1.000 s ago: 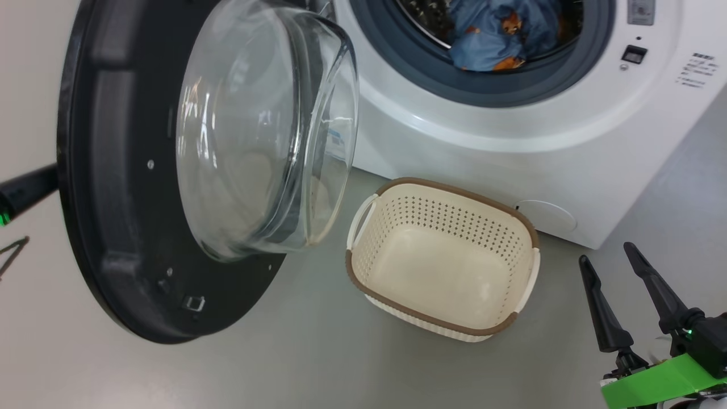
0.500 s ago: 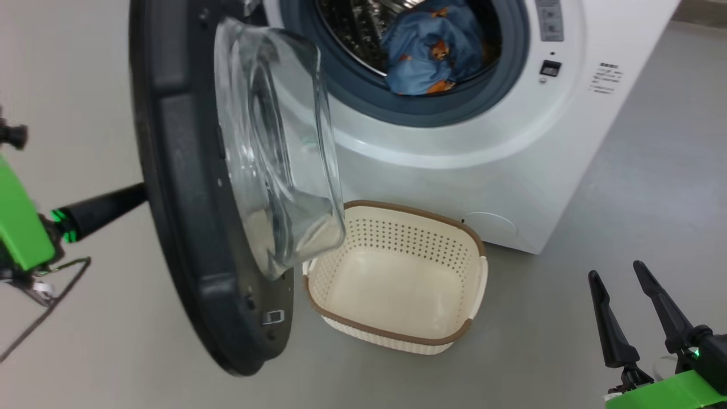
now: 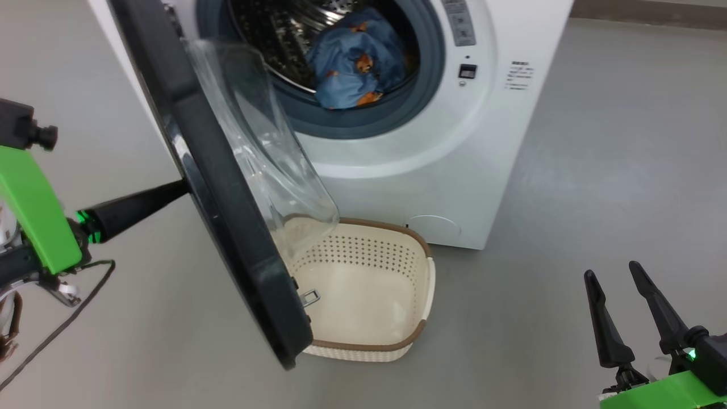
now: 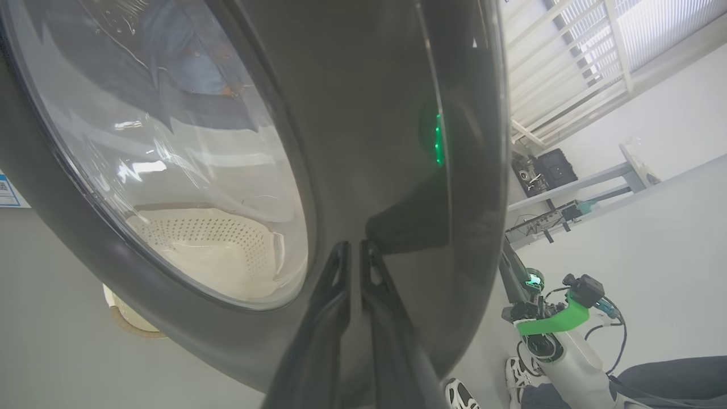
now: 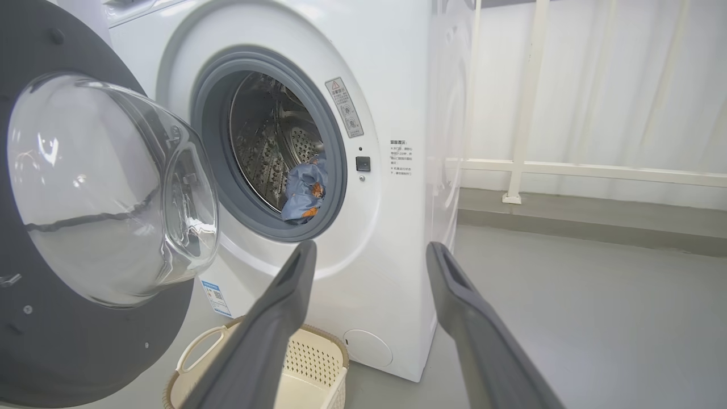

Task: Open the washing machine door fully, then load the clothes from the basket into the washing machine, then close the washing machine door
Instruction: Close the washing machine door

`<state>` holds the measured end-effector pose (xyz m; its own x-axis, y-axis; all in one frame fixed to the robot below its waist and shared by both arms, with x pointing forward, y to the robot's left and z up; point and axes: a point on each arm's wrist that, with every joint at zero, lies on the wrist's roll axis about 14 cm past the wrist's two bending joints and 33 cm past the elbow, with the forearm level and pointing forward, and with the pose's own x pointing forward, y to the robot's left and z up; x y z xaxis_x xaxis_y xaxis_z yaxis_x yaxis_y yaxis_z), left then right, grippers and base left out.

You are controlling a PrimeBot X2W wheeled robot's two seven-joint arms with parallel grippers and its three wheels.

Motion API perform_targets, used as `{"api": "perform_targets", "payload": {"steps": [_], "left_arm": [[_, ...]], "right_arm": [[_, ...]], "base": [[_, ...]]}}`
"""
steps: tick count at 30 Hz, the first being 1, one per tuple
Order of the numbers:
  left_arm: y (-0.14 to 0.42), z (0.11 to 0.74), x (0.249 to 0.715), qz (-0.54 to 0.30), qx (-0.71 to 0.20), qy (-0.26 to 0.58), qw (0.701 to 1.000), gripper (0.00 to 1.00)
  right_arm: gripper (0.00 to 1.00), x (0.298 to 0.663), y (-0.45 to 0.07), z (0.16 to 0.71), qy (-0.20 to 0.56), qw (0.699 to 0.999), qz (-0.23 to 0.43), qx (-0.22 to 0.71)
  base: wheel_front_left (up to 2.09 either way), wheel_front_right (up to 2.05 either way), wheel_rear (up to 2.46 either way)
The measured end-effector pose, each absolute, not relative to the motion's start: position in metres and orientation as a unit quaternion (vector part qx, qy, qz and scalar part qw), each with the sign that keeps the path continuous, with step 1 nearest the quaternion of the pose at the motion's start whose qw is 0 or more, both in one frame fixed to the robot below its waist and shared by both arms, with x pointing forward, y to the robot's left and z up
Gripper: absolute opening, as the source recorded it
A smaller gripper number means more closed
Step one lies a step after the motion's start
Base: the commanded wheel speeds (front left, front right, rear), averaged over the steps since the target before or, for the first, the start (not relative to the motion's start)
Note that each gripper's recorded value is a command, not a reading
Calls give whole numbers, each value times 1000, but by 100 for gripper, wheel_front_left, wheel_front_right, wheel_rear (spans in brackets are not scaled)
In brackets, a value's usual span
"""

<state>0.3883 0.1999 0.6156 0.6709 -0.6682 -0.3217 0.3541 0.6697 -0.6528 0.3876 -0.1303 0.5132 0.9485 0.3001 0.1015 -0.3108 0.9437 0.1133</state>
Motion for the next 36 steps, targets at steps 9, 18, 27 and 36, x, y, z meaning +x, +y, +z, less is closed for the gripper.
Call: {"api": "perform_targets", "payload": {"steps": [9,18,27,36], "left_arm": [[169,619,412,-324,-263,266,869,0],[134,619,442,-348,-257,241,869,0],[106,611,461,-365,-247,235,866,0],[91,609,471,-376,-239,235,864,0]], "right_arm": [[100,372,-163,516,-48,992,101,65],[100,355,-196,515,-47,996,49,58],[100,338,-222,515,-47,997,3,55],[100,326,-240,516,-50,997,-29,51]], "base": [[0,0,0],[0,0,0],[0,0,0],[0,0,0]]}}
